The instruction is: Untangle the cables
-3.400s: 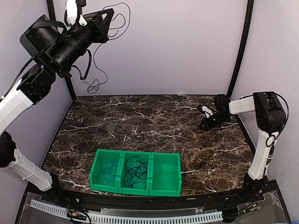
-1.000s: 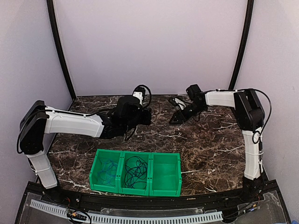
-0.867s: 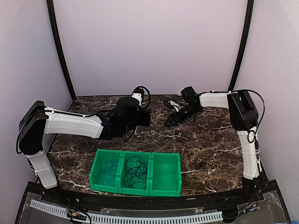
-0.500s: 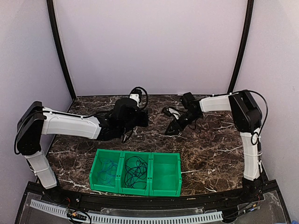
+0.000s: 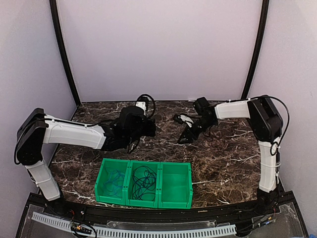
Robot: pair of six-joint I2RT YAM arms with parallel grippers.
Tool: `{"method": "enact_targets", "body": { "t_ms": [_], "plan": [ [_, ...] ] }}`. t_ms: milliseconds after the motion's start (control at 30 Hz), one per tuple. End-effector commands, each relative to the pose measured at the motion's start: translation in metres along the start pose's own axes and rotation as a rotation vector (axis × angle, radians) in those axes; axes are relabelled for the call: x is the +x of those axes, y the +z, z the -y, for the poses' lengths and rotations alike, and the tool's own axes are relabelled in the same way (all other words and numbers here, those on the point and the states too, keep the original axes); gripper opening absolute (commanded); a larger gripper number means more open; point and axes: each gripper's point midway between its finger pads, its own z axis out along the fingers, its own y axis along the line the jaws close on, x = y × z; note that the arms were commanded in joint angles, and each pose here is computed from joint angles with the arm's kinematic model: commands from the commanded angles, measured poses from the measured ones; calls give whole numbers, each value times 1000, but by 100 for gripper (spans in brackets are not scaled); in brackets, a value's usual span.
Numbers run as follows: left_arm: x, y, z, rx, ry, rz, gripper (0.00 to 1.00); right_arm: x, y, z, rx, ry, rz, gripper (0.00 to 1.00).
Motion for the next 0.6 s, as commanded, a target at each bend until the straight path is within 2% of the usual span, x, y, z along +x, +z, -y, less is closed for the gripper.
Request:
{"method": "enact_targets", "body": {
  "t_ms": [0, 133, 233, 300, 433, 567],
  "plan": [
    [-26, -13, 0, 13, -42, 65, 0, -26, 1, -3, 4, -77, 47, 56],
    [-25, -13, 0, 16, -44, 63, 0, -26, 14, -11, -23, -105, 39, 56],
    [-26, -13, 0, 19, -47, 66, 0, -31, 20, -15, -31, -123, 48, 50],
    [-26, -13, 0, 19, -49, 67, 0, -33, 22, -14, -36, -118, 53, 38],
    [-28, -16, -1, 14, -46, 72, 0, -38, 18, -16, -40, -117, 61, 1],
    [-34, -25, -11, -26, -1, 74, 0, -35, -3, -14, 33, -129, 68, 0]
  ]
}}
